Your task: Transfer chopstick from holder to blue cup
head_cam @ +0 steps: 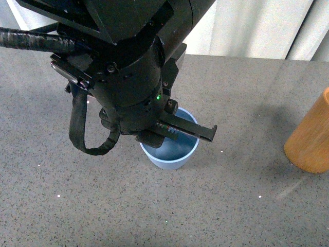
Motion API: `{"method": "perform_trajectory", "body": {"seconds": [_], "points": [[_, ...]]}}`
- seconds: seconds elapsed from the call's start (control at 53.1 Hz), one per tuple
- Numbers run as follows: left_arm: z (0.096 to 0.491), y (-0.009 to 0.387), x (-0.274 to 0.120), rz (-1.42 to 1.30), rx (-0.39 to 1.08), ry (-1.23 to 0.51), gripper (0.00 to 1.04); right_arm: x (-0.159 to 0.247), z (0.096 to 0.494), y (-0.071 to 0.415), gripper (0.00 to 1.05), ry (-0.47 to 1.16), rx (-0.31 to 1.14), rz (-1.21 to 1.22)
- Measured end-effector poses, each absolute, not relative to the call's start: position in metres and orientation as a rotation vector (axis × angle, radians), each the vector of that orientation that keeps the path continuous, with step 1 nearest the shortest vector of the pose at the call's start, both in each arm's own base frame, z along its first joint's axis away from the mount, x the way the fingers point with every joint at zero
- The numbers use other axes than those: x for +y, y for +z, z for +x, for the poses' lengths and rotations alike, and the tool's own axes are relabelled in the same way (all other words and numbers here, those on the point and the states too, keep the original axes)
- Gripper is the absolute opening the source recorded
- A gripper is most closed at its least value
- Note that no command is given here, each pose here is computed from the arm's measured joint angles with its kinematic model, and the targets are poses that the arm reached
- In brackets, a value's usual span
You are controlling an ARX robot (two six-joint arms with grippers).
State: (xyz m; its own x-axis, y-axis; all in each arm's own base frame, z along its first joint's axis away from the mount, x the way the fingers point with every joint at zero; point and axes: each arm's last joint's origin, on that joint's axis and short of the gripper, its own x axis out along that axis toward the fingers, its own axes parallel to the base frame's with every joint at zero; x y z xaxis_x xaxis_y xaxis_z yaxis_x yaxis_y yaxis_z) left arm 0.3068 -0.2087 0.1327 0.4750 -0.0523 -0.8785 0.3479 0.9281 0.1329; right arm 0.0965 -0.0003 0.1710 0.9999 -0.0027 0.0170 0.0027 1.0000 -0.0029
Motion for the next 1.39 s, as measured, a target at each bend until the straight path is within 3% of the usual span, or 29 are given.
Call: {"method": "perform_trajectory", "body": {"seconds": [0.245,0.376,0.715,0.791,0.998,1.167,1.224,1.393], "points": [[0.305,0.128,-0.214,0.312,1.057,-0.260,0.06,0.000,0.096,0.171,0.95,-0.003,-0.017,-0.003],[0.305,0.128,-0.214,0.310,1.056,-0.258,0.23,0.000,0.096,0.171,0.95,-0.003,-0.017,-0.003],[0.318,0.148,-0.208,0.270,1.014,-0.239,0.91,0.000,0.096,0.171,0.95,-0.003,-0.017,-0.003],[0.320,0.158,-0.201,0.256,0.993,-0.227,1.00,0.000,0.096,0.171,0.95,-0.003,-0.017,-0.003],[0.316,0.212,-0.161,0.147,0.723,-0.137,0.98,0.000,0.096,0.171,0.95,-0.003,-0.017,-0.003],[0.270,0.257,-0.103,0.027,0.256,0.075,0.98,0.000,0.096,0.171,0.95,-0.003,-0.017,-0.003],[0.252,0.260,-0.091,0.001,0.165,0.111,0.98,0.000,0.096,0.171,0.95,-0.003,-0.017,-0.003],[0.240,0.259,-0.084,0.003,0.124,0.115,0.98,0.000,0.096,0.171,0.95,-0.003,-0.017,-0.003]]}}
